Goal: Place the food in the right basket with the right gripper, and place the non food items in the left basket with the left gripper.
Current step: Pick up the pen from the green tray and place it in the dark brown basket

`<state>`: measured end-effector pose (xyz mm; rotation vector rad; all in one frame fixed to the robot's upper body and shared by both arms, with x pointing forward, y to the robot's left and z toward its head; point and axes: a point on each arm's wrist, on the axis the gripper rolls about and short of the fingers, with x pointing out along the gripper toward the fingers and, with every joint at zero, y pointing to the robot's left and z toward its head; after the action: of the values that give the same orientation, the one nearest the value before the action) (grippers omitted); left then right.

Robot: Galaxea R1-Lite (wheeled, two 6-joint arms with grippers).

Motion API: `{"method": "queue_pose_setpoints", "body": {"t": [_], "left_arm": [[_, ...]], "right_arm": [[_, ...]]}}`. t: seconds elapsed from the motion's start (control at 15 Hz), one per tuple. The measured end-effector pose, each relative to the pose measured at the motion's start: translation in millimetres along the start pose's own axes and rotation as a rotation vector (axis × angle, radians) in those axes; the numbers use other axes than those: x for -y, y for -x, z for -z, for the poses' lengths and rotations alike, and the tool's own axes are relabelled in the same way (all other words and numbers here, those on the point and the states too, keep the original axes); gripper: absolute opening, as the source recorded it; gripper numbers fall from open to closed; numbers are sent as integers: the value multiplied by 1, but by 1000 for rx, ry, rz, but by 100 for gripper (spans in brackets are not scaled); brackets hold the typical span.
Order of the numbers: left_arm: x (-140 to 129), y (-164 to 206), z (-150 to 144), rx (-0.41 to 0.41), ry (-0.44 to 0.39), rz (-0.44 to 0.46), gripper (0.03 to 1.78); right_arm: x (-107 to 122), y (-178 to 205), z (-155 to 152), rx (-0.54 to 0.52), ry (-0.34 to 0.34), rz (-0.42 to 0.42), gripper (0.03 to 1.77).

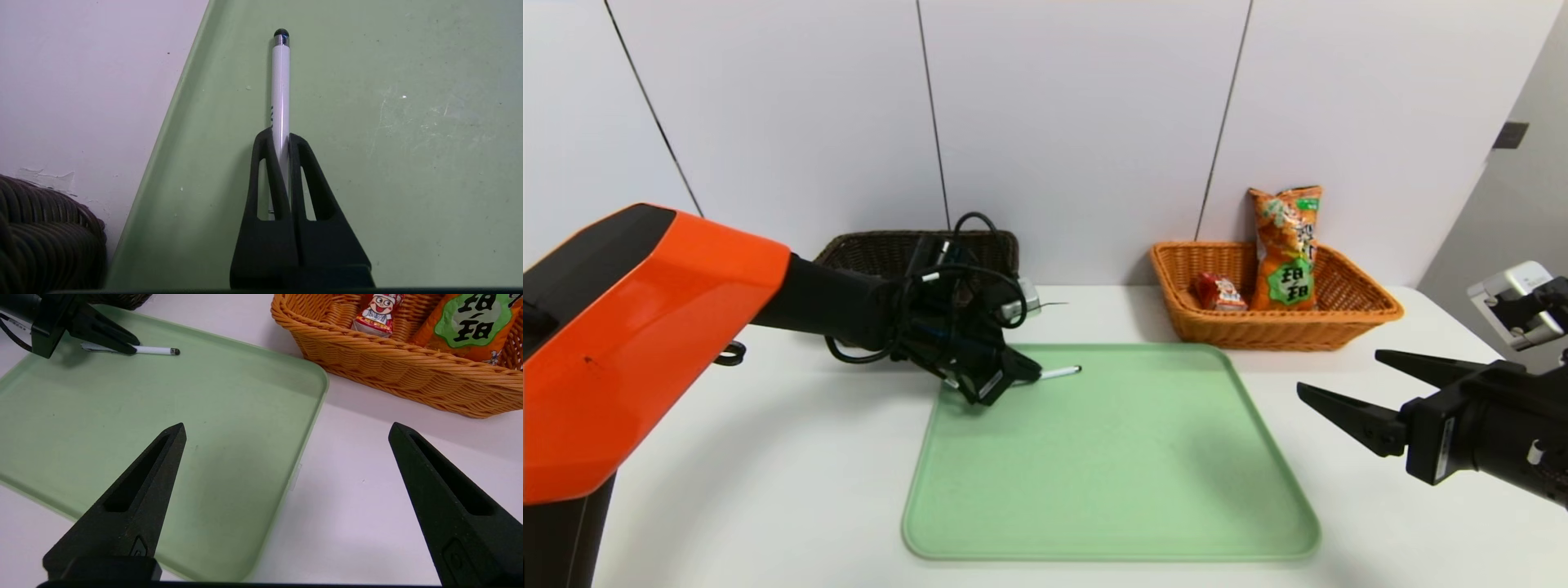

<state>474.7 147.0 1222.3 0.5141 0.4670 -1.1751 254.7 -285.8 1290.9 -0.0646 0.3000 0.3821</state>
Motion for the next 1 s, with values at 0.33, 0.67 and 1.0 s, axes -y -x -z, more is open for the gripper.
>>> {"method": "queue_pose_setpoints", "body": {"t": [0.33, 0.67, 1.0], "left_arm": [[4, 5, -1, -7, -2, -1, 4], [7, 19, -12, 20, -17, -18, 4], [9, 30, -19, -3, -21, -72, 56]], "right_arm": [[0, 0, 0, -1, -1, 1, 171], [0, 0, 1, -3, -1, 1, 171], [0, 1, 8, -24, -2, 1, 171]]}}
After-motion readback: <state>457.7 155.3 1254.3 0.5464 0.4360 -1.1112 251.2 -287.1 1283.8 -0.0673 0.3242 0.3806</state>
